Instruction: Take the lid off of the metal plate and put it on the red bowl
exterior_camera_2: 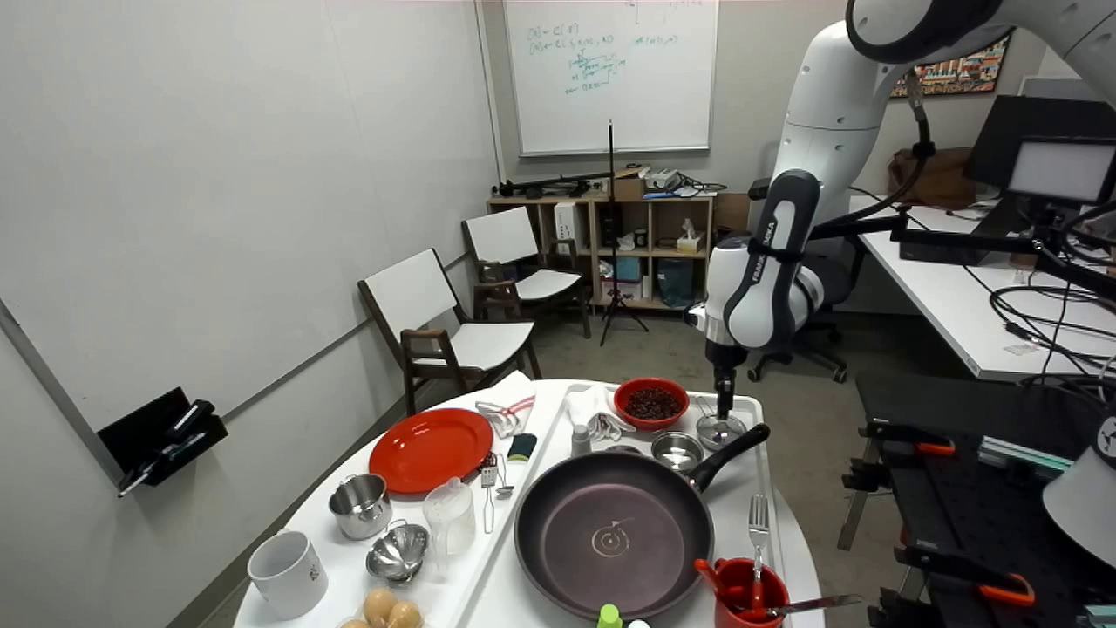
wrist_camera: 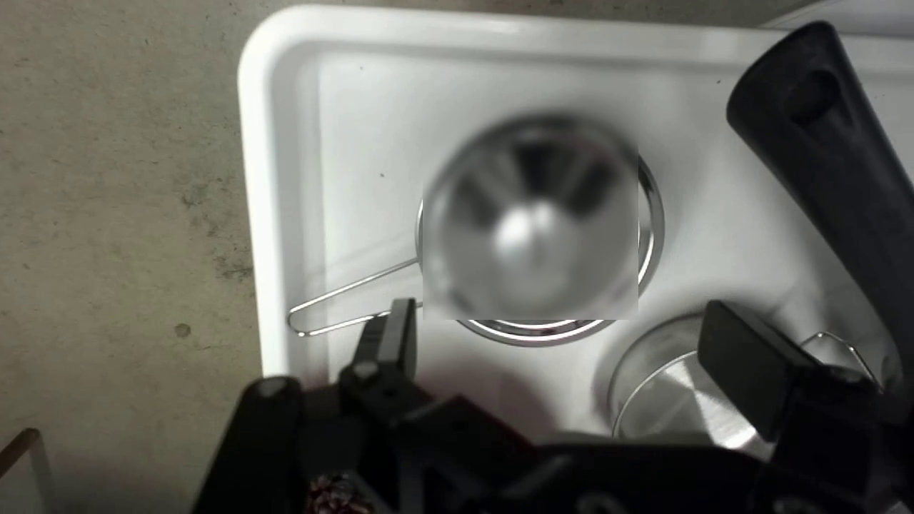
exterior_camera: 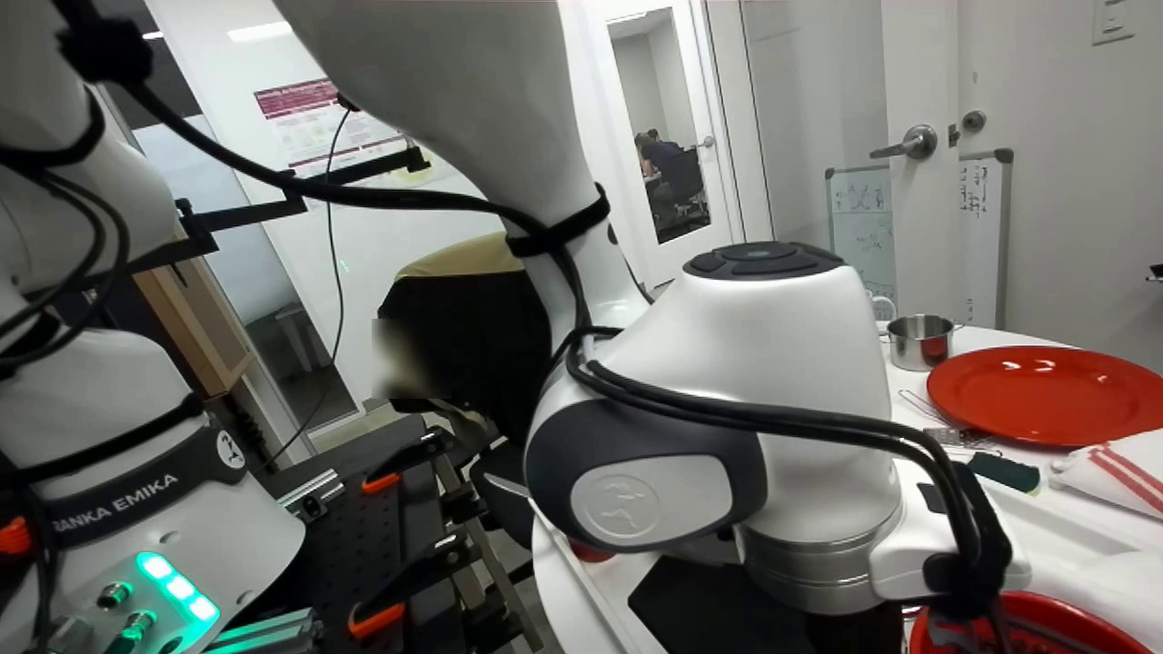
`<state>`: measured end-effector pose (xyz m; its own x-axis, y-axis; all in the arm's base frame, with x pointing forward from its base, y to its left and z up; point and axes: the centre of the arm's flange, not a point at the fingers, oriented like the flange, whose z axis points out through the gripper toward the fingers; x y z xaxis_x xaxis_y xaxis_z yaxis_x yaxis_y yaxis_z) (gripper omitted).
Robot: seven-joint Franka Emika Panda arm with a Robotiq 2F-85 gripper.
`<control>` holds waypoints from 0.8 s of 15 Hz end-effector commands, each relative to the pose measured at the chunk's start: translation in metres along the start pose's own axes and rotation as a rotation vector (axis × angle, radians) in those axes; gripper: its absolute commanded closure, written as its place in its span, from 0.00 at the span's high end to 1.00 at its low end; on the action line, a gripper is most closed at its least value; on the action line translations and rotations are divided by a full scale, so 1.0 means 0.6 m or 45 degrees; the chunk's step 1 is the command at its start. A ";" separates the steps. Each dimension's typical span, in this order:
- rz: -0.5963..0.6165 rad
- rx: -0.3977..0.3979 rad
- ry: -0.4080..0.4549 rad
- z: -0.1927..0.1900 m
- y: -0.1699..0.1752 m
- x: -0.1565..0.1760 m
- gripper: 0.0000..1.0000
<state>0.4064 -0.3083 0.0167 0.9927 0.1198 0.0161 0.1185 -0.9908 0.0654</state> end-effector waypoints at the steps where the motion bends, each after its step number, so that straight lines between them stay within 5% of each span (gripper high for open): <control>1: -0.029 0.050 0.038 0.020 0.009 -0.002 1.00; 6: -0.044 0.091 0.050 0.041 0.021 -0.018 1.00; 12: -0.232 0.133 0.058 0.067 0.045 -0.026 1.00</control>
<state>0.3887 -0.3255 -0.0121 0.9748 0.2168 0.0534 0.2180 -0.9758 -0.0169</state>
